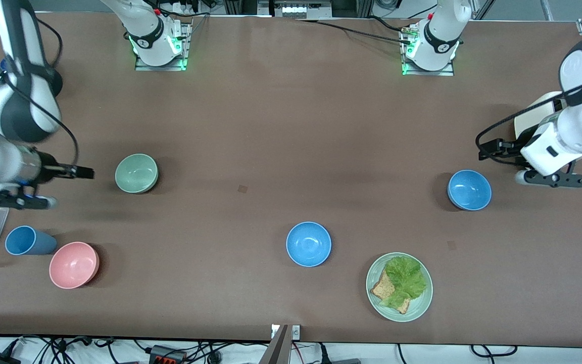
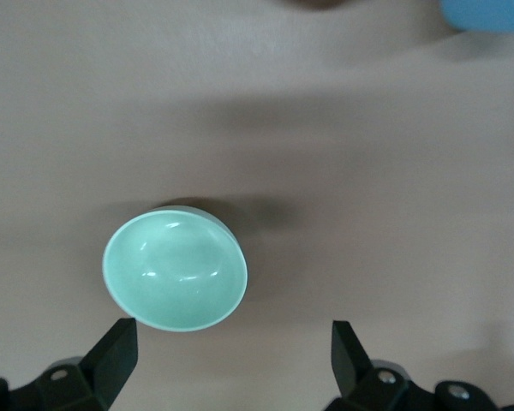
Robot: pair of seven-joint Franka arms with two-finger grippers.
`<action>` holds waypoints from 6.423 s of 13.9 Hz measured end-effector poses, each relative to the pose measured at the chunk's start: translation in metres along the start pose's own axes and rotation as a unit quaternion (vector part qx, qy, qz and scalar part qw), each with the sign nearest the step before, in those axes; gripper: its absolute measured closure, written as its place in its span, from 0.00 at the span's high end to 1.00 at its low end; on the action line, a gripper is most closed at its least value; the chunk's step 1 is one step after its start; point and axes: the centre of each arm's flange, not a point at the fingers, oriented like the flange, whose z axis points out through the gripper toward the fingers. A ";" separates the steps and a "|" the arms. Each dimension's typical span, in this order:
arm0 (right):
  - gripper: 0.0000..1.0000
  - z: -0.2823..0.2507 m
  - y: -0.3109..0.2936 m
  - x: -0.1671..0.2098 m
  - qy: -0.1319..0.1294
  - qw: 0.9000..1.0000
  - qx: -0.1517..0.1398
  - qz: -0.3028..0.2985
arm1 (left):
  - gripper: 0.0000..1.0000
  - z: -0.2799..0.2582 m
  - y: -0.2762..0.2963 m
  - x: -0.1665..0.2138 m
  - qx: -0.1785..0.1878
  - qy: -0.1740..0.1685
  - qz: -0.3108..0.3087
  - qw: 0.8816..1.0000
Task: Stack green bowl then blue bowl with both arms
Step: 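Grasp the green bowl with the right gripper while the left gripper reaches, then slide the green bowl to mid-table while the left gripper grasps the blue bowl, then release the green bowl and withdraw the right gripper while the left gripper lifts, then carry the blue bowl over the green bowl with the left gripper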
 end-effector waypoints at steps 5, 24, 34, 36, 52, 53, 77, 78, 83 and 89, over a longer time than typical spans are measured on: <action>1.00 0.082 -0.003 0.019 -0.067 0.998 -0.004 -0.002 | 1.00 0.001 -0.001 0.001 0.000 0.000 -0.001 1.000; 0.05 0.146 -0.008 0.026 -0.124 0.992 0.012 -0.002 | 1.00 0.137 -0.090 0.039 -0.013 -0.014 0.063 0.998; 0.05 0.078 -0.192 0.016 -0.074 0.992 0.078 -0.059 | 1.00 0.184 -0.125 0.044 -0.010 0.010 0.081 0.997; 0.05 0.079 -0.262 -0.007 -0.075 0.992 0.059 -0.088 | 0.96 0.196 -0.135 0.043 -0.013 0.006 0.083 0.996; 0.12 0.160 -0.457 -0.093 -0.064 0.994 0.040 -0.079 | 0.50 0.238 -0.138 0.051 -0.016 0.001 0.092 0.996; 0.20 0.159 -0.457 -0.092 -0.065 0.994 0.042 -0.075 | 0.42 0.238 -0.138 0.051 -0.016 0.001 0.092 0.996; 1.00 -0.202 -0.089 -0.037 0.165 0.978 0.068 0.109 | 0.04 0.095 0.132 0.022 -0.092 -0.046 -0.045 0.994; 1.00 -0.211 -0.067 -0.041 0.173 0.976 0.073 0.108 | 0.04 0.094 0.157 0.016 -0.092 -0.051 -0.065 0.992; 1.00 -0.241 0.015 -0.063 0.207 0.976 0.028 0.055 | 0.04 0.087 0.277 -0.019 -0.111 -0.038 -0.174 0.978; 1.00 -0.249 0.026 -0.078 0.198 0.980 0.024 0.026 | 0.04 0.124 0.377 -0.065 -0.169 0.009 -0.289 0.942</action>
